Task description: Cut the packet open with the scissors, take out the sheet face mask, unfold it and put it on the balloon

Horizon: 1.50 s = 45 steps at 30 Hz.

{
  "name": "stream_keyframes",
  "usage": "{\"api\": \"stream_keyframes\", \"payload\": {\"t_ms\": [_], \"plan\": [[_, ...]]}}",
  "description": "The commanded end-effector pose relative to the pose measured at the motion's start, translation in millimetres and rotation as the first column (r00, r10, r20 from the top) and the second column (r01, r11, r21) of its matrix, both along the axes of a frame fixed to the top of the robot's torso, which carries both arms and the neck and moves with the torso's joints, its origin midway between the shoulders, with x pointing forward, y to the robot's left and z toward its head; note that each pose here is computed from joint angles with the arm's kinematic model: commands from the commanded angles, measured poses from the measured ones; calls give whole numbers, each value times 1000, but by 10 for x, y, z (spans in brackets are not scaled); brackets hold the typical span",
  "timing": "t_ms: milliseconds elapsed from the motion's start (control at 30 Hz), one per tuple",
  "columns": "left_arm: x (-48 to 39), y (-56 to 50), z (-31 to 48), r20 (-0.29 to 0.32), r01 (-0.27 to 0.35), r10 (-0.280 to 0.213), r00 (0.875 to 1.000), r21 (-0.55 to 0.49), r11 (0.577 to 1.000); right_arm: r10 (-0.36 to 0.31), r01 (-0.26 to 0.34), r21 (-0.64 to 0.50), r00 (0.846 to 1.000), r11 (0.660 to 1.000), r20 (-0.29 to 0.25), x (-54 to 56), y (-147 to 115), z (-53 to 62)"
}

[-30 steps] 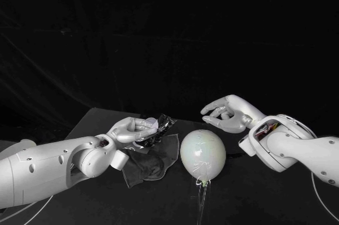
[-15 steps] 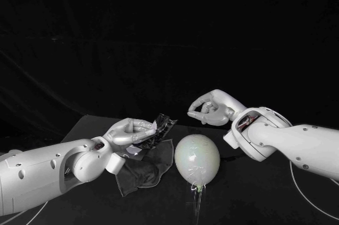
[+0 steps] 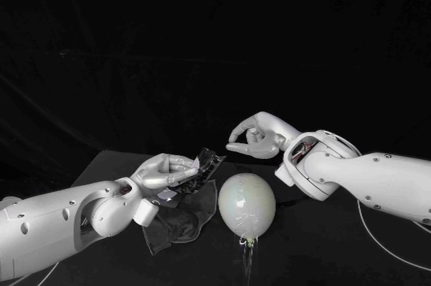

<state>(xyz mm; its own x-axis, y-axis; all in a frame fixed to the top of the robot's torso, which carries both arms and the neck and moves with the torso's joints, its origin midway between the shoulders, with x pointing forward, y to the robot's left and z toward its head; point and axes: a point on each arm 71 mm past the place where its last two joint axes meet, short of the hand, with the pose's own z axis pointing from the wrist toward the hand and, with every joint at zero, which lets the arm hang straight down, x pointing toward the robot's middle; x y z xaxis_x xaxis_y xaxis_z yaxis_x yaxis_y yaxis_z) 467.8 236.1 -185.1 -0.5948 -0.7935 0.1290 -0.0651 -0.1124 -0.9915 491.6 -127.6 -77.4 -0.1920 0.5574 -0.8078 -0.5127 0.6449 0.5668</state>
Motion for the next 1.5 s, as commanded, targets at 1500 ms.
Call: {"api": "stream_keyframes", "payload": {"t_ms": [1500], "plan": [[8, -31, 20, 25, 11, -11, 1000, 12, 1000, 111, -102, -158, 993, 982, 47, -153, 167, -15]]}}
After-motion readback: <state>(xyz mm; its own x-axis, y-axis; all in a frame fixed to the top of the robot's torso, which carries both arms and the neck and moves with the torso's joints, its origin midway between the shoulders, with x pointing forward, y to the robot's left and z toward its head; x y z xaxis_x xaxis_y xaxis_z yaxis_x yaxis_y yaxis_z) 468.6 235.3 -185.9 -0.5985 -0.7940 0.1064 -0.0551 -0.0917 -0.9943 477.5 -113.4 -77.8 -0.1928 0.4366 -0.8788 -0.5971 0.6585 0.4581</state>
